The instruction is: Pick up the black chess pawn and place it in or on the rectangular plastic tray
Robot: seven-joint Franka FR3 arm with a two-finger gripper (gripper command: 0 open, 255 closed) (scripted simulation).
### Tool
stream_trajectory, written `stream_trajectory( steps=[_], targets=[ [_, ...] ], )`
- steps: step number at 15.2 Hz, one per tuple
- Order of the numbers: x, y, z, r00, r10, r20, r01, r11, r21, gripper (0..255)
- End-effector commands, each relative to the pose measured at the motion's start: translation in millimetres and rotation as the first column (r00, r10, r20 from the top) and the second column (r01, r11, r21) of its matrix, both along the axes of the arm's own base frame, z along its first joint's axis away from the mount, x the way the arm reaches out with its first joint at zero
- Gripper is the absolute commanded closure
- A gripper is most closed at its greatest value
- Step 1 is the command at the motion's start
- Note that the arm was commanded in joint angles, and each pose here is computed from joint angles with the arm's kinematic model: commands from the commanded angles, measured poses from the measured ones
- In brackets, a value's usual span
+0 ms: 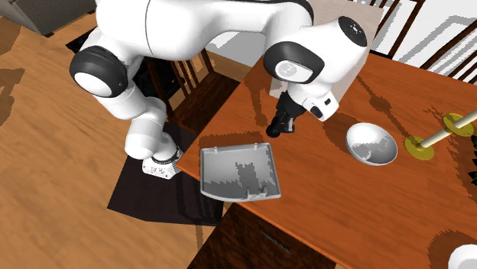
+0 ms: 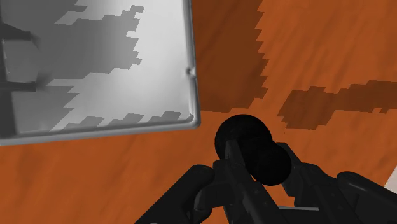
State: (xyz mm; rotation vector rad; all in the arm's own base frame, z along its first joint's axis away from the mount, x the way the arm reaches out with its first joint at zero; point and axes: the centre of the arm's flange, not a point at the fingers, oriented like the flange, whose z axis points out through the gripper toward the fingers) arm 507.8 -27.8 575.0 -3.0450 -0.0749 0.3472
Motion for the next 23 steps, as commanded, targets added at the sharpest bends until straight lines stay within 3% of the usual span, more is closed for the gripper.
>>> stream_trajectory(
  steps=[1,20,23],
  targets=[
    [-0.1,0.1,10.8,1.0,0.0,-0.001,0.0,1.0,0.0,255],
    [-0.2,0.1,106.9,1.0,0.0,-0.001,0.0,1.0,0.0,255],
    [-24.3,-31.3,108.3,1.0,0.0,-0.001,0.0,1.0,0.0,255]
  ],
)
